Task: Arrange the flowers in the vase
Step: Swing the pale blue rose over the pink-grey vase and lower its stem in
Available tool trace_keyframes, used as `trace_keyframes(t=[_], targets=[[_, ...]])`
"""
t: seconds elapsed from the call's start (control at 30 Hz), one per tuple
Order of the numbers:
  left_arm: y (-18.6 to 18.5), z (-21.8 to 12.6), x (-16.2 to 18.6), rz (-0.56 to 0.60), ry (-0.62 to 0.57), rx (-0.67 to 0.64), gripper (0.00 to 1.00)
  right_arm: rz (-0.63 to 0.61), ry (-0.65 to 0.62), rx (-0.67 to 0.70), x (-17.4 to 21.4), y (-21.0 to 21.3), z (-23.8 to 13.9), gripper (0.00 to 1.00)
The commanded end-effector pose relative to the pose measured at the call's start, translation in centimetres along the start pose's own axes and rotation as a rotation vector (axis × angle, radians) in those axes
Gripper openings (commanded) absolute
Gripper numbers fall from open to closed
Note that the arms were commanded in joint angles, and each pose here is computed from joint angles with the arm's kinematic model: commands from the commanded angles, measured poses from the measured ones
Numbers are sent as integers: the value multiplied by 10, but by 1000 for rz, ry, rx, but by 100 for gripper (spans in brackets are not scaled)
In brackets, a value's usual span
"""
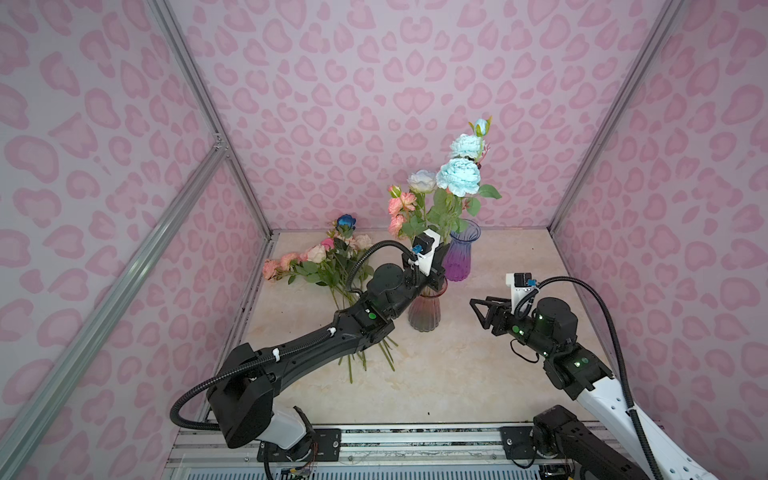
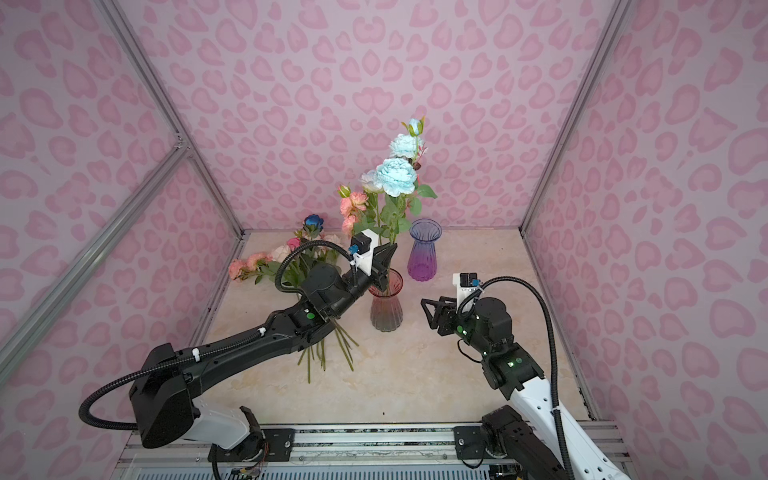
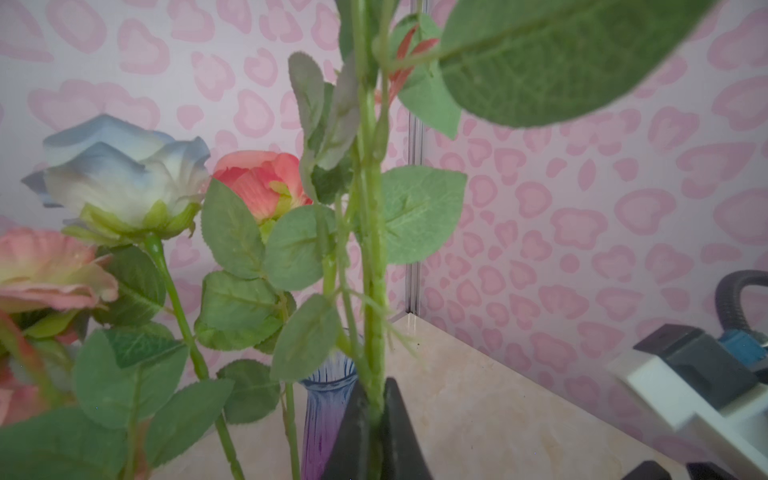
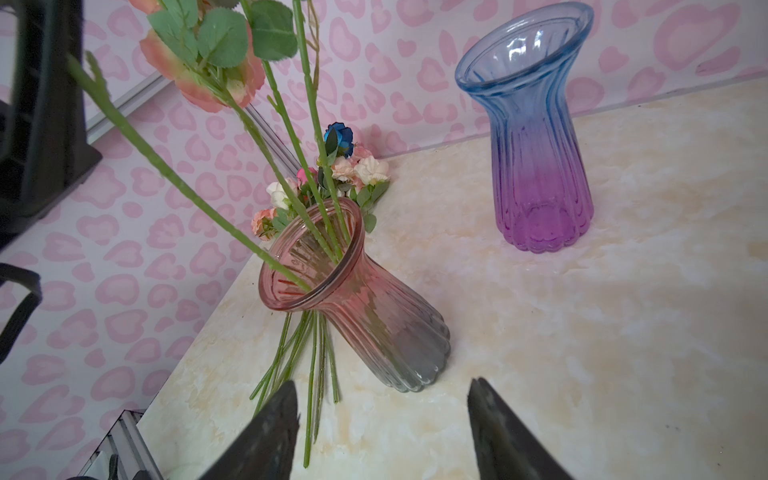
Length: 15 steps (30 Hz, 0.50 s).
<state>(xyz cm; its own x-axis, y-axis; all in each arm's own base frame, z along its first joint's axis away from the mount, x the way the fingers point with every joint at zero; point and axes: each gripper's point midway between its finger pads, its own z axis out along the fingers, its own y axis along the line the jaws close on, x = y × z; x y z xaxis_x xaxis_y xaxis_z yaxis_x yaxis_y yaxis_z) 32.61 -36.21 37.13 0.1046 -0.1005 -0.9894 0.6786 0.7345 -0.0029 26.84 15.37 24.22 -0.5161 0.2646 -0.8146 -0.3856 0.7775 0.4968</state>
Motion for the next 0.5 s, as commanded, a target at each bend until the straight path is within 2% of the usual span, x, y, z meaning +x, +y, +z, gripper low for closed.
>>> trace_keyframes(t=[0.0, 0.1, 0.47], targets=[[5, -3, 7, -20, 9, -44, 10, 4, -16, -18, -5, 4, 0, 66], [12, -3, 16, -12, 38, -90, 13, 11, -23, -18, -7, 4, 0, 66], [18, -5, 36, 1, 150, -124, 28, 26, -19, -23, -8, 6, 1, 66]])
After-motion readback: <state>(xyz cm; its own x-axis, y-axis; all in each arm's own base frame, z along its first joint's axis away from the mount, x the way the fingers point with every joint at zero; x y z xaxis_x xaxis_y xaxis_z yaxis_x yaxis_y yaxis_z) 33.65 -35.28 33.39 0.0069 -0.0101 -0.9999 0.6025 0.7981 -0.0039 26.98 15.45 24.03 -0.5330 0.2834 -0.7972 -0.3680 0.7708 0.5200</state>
